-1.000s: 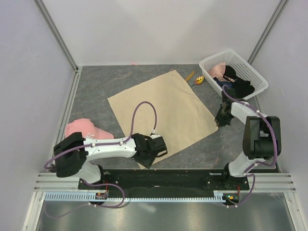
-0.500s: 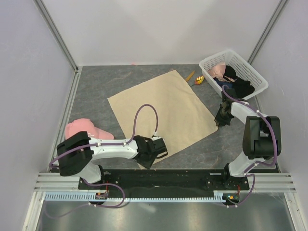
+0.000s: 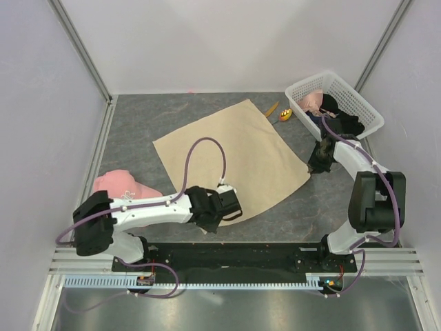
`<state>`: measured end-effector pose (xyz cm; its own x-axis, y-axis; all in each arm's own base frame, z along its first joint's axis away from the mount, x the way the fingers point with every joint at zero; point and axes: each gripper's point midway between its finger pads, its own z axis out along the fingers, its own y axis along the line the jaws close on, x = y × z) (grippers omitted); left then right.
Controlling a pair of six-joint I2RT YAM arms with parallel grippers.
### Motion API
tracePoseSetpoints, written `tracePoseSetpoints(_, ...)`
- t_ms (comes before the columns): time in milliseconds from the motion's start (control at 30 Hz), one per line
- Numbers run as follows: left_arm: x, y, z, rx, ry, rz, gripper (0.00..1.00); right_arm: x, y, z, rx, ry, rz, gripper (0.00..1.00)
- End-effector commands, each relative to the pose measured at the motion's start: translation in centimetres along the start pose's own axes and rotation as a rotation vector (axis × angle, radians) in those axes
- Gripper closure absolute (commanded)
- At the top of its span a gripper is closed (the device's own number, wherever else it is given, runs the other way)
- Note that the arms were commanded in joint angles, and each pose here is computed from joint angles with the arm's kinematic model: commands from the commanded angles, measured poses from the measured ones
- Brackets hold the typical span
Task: Fold the napkin into a case and place the utensils inside
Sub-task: Pick up the flattened napkin from the center of the board, then fold and flatten the napkin at the center of the board.
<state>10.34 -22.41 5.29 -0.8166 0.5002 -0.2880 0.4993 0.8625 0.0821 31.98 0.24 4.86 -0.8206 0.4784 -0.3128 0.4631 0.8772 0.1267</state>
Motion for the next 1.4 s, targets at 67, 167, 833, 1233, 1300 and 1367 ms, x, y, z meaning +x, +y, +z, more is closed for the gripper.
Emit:
tracePoseSetpoints(67,-6.2,2.0,-10.4,-0.009,-0.233,-0.034,0.98,-5.5,3.0,-10.1,-0.142,-0.224,0.011,1.00)
tracePoseSetpoints(167,-8.2,1.9,-15.3,0.072,-0.333,-0.071,0.98,-6.5,4.0,-15.8,-0.224,-0.309,0.020,1.00)
tracePoseSetpoints(833,-9.5,4.1,-43.1,0.758,-0.992,-0.065,0.98,-2.8,0.2,-48.6,-0.522,-0.966,0.054,1.00)
tracePoseSetpoints(1233,-18.4,14.6,-24.6,0.161,-0.673,-0.366,0.98,-12.7,9.9,-30.8,-0.571,-0.590,0.100,1.00)
tracePoseSetpoints(1300,-19.4,17.3,-20.5,0.100,-0.632,-0.404,0.98,-14.0,11.2,-27.6,-0.574,-0.562,0.106,1.00)
tracePoseSetpoints(1367,-21.2,19.8,-18.8,0.084,-0.645,-0.456,0.98,-14.9,13.7,-23.4,-0.563,-0.499,0.089,1.00)
